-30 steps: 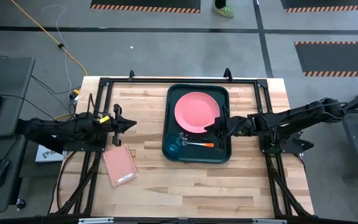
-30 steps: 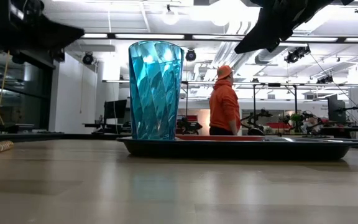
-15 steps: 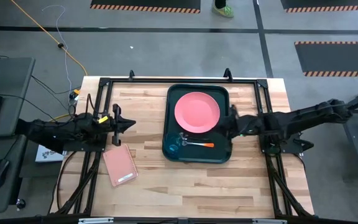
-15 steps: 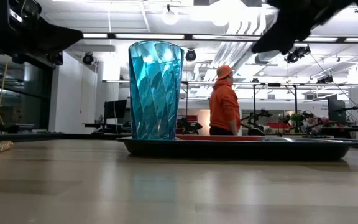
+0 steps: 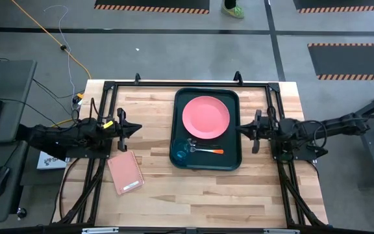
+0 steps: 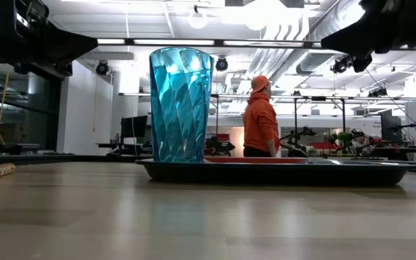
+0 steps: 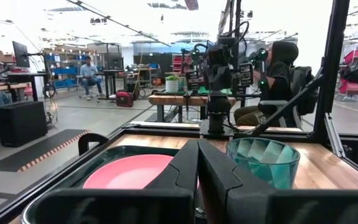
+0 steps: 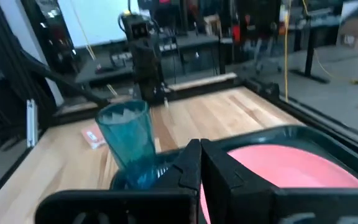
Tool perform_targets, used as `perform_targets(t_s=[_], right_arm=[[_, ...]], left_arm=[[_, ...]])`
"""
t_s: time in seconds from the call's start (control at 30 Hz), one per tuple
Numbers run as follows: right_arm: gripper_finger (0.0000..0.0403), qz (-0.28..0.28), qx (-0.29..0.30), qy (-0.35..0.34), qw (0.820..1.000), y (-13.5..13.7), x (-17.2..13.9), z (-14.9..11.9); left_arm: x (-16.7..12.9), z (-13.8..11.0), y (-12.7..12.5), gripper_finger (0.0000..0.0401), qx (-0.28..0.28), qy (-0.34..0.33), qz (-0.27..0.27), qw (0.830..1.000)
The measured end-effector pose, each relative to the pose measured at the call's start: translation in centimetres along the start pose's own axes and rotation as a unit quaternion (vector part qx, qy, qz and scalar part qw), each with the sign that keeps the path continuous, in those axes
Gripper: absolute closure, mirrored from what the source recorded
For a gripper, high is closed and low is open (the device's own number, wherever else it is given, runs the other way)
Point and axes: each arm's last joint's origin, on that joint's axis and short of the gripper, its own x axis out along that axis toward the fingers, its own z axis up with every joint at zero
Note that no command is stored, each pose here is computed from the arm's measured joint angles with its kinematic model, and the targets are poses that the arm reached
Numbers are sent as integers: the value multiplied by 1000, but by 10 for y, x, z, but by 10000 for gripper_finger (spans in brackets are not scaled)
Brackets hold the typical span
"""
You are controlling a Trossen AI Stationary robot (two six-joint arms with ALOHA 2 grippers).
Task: Pick and place plate/cup/fork/spoon on tray
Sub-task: Return to Home Position
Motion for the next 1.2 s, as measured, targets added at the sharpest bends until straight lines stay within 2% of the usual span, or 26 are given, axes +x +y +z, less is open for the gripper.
perform_targets(t_s=[0.23,0.4,0.53,0.63,0.93,1.2], right_arm=[[402,12,-13,-36,999,-4,-1,-22],[402,0,-22,-25,999,-8,-8,-18],[402,-12,-14,-44,999,-14,-19,-9],[402,-2,-5,-45,999,-15,-24,-10],[402,-2,3,-60,998,-19,-21,-39],[402,2,10,-46,999,-21,-19,-58]], left_arm=[[0,0,0,398,0,0,0,1000],[0,0,0,398,0,0,0,1000],[0,0,0,398,0,0,0,1000],[0,0,0,398,0,0,0,1000],[0,0,0,398,0,0,0,1000],[0,0,0,398,0,0,0,1000]])
